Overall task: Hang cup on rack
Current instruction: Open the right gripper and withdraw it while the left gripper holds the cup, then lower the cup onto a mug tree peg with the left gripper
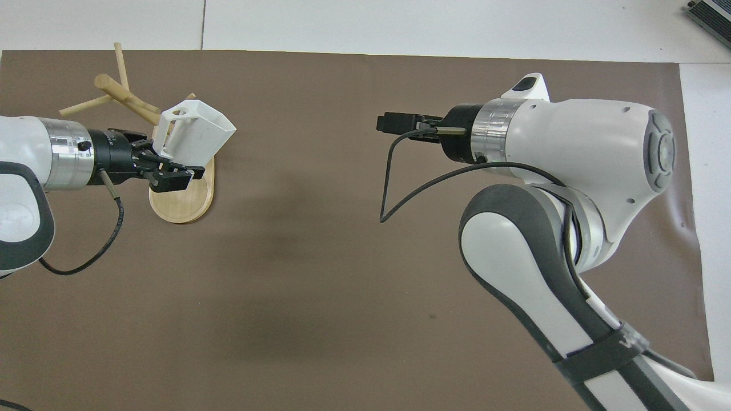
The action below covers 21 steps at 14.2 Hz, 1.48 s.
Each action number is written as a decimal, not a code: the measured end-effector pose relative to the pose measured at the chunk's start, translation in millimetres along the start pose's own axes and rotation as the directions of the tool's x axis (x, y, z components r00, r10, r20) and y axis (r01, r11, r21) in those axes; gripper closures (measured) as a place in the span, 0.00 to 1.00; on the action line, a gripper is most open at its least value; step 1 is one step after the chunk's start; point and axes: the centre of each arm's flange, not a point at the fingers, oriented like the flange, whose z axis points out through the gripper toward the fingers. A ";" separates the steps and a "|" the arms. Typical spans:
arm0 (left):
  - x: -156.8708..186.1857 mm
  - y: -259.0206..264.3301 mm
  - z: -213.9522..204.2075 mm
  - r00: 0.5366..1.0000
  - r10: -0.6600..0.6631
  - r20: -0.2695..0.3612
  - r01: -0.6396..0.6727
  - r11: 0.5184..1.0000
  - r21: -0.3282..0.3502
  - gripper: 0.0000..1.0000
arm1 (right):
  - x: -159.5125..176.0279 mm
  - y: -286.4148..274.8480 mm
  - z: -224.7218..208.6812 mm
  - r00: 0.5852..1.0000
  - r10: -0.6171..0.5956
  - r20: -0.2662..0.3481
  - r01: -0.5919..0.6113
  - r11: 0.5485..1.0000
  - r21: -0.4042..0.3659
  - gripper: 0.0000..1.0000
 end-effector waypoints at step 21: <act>15.1 40.9 9.9 0.970 -0.223 0.095 0.232 0.967 -0.101 0.30 | 8.3 179.4 -146.5 0.952 -0.005 0.306 0.153 0.873 -0.462 0.00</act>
